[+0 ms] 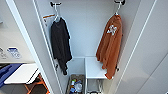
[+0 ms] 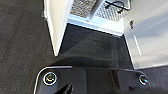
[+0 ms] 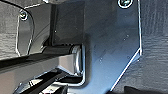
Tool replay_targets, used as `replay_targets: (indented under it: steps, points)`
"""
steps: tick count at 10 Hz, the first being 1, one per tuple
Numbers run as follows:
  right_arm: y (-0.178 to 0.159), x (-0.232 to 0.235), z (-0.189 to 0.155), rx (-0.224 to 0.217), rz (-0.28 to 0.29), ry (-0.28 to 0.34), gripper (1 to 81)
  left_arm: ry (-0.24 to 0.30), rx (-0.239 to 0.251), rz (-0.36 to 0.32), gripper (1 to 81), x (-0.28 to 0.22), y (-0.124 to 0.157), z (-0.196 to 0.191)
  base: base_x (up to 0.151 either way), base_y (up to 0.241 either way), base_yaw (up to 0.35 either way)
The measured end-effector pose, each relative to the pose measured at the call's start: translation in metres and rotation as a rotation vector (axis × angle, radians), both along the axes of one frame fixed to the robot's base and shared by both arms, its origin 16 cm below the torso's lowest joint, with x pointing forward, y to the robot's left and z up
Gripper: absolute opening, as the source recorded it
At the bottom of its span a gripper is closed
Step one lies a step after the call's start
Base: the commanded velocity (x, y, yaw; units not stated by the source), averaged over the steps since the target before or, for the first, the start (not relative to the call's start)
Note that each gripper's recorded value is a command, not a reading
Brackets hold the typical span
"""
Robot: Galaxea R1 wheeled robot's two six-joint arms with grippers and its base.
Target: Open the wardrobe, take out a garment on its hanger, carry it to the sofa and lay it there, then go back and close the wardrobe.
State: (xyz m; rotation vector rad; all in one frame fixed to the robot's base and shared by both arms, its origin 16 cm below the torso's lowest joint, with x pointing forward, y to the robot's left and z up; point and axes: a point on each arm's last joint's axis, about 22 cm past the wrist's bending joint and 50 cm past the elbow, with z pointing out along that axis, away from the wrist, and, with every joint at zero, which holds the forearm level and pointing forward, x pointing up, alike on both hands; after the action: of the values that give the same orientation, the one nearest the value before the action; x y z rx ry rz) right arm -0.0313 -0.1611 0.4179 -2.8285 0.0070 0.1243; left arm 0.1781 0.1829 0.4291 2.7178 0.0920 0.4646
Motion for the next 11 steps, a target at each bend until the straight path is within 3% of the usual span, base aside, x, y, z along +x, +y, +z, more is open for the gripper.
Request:
replay_targets:
  steps: [2, 3, 4, 9, 11]
  points:
    - [0.003, 0.000, 0.000, 0.006, -0.002, -0.002, 81.1, 0.095, -0.010, -0.183, 81.1, -0.070, -0.032, -0.006, 0.000, 0.000, 0.000]
    - [0.003, 0.000, 0.000, 0.006, -0.002, -0.002, 81.1, 0.130, -0.001, -0.243, 81.1, -0.094, -0.037, -0.008, 0.000, 0.000, 0.000]
    - [0.005, 0.000, 0.001, 0.008, -0.001, -0.002, 81.1, 0.122, -0.008, -0.268, 81.1, -0.095, -0.044, -0.007, 0.000, 0.000, 0.000]
    - [0.007, 0.001, 0.001, 0.011, -0.001, -0.002, 81.1, -0.049, -0.021, -0.269, 81.1, 0.044, -0.071, 0.015, 0.000, 0.000, 0.000]
    - [0.007, 0.001, 0.001, 0.012, -0.001, -0.003, 81.1, -0.076, -0.031, -0.198, 81.1, 0.096, -0.076, 0.027, 0.000, 0.000, 0.000]
